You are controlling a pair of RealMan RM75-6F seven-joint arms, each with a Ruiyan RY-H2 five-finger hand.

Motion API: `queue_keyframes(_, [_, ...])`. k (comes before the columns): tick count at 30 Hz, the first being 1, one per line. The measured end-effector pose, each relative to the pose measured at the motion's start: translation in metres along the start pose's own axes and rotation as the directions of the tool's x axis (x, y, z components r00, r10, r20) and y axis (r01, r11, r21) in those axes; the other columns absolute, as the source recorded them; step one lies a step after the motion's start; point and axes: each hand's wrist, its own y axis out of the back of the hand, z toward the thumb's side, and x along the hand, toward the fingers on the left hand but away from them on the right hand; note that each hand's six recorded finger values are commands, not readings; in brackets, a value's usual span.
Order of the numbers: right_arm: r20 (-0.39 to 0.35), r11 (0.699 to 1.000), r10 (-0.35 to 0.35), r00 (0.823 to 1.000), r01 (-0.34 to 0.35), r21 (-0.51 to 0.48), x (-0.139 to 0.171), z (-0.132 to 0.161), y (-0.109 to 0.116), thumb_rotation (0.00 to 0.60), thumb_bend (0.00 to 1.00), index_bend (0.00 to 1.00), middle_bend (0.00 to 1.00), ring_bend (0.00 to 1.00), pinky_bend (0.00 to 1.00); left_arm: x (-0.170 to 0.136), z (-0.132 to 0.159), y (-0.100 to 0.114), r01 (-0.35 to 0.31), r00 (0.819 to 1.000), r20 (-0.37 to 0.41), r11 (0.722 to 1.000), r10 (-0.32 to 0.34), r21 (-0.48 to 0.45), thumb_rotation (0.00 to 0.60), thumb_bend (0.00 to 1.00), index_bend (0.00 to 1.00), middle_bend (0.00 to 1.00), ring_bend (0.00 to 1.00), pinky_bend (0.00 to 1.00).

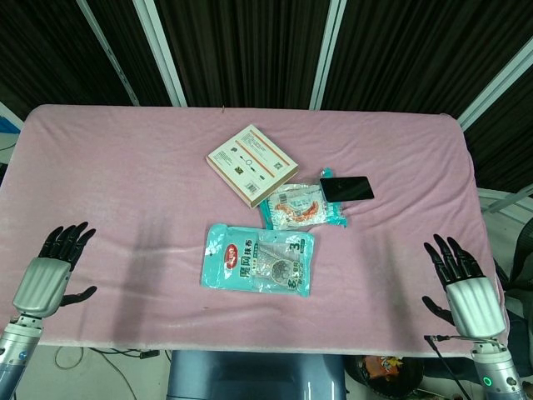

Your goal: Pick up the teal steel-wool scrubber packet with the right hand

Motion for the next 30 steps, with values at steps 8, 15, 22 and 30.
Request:
queue_keyframes(8, [-0.020, 1.000, 0.014, 1.000, -0.014, -0.017, -0.001, 0.008, -0.001, 0.600, 0.09, 0.00, 0.00, 0.00, 0.21, 0.000, -0.001, 0.000, -0.001, 1.000, -0.004, 1.000, 0.001, -0.004, 0.600, 0.00, 0.00, 0.00, 0.00, 0.00])
queue_keyframes(15, [-0.048, 0.995, 0.041, 0.998, -0.045, -0.094, -0.010, 0.028, -0.001, 0.600, 0.03, 0.00, 0.00, 0.00, 0.21, 0.002, -0.002, -0.001, 0.003, 1.000, -0.013, 1.000, -0.004, -0.009, 0.600, 0.00, 0.00, 0.00, 0.00, 0.00])
queue_keyframes(22, [-0.131, 0.968, 0.132, 0.983, -0.156, -0.195, -0.039, 0.073, -0.012, 0.600, 0.00, 0.00, 0.00, 0.00, 0.21, 0.003, -0.003, -0.001, 0.009, 1.000, -0.017, 1.000, -0.009, -0.017, 0.600, 0.00, 0.00, 0.00, 0.00, 0.00])
queue_keyframes(30, [-0.231, 0.936, 0.220, 0.948, -0.272, -0.222, -0.075, 0.141, -0.035, 0.600, 0.00, 0.00, 0.00, 0.00, 0.21, 0.004, -0.003, 0.000, 0.006, 1.000, -0.010, 1.000, -0.006, -0.022, 0.600, 0.00, 0.00, 0.00, 0.00, 0.00])
